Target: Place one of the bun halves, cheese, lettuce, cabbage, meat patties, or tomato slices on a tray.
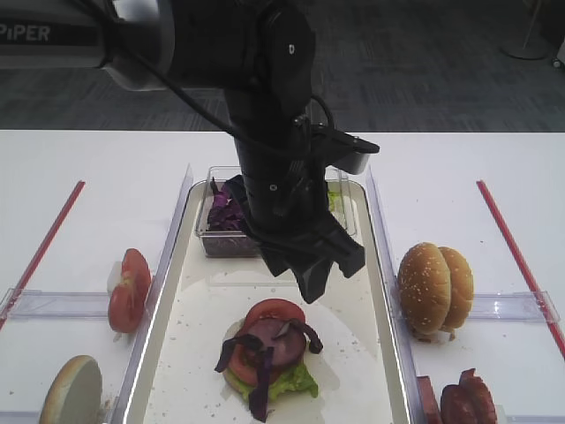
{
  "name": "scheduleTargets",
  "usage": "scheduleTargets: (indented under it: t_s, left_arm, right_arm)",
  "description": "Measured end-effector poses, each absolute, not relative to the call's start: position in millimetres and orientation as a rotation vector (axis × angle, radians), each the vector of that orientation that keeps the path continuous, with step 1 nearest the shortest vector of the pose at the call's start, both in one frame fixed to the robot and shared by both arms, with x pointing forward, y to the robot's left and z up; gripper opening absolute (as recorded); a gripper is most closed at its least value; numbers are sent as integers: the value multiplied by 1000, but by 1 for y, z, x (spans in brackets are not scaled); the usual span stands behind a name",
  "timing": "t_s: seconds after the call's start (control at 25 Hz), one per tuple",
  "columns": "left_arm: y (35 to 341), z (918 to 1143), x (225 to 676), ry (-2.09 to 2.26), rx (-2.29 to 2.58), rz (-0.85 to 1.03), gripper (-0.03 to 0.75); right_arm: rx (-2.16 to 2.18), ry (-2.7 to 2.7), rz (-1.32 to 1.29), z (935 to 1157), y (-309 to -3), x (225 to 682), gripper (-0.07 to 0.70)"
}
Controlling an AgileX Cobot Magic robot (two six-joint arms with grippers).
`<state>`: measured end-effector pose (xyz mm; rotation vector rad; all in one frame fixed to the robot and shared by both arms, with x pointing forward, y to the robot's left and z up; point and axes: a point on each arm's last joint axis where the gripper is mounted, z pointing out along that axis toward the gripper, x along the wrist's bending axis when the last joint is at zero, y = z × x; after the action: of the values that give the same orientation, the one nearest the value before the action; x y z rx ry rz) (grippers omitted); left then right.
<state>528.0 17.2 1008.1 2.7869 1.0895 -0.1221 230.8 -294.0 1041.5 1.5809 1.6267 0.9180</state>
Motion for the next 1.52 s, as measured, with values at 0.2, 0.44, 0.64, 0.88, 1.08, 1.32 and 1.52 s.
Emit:
scheduleTargets:
  t_s: [0.2, 0.44, 0.64, 0.88, 1.08, 1.32, 1.52]
  left_arm:
    - [24, 1008, 534, 1129, 2770, -127, 379]
    - [52, 1008, 558, 1257, 2711, -117, 389]
    - [80, 1008, 578, 1355, 2681, -67, 430]
    - [113, 1007, 597, 1466, 2660, 16, 456]
    - [138, 1007, 609, 1558, 2609, 23, 461]
    - [172, 1007, 622, 1674, 2537, 30, 461]
    - [199, 1007, 630, 1767, 2475, 37, 461]
  right_arm:
    - [1581, 1627, 918, 1041, -294, 231, 692]
    - [1581, 1627, 918, 1041, -294, 231, 692]
    - [1581, 1627, 918, 1041, -294, 231, 692]
    - [1581, 1627, 918, 1041, -294, 231, 692]
    - [1581, 1627, 918, 1041, -294, 231, 692]
    - [1583, 1626, 919, 1041, -294, 231, 692]
    - [1583, 1626, 919, 1041, -294, 231, 692]
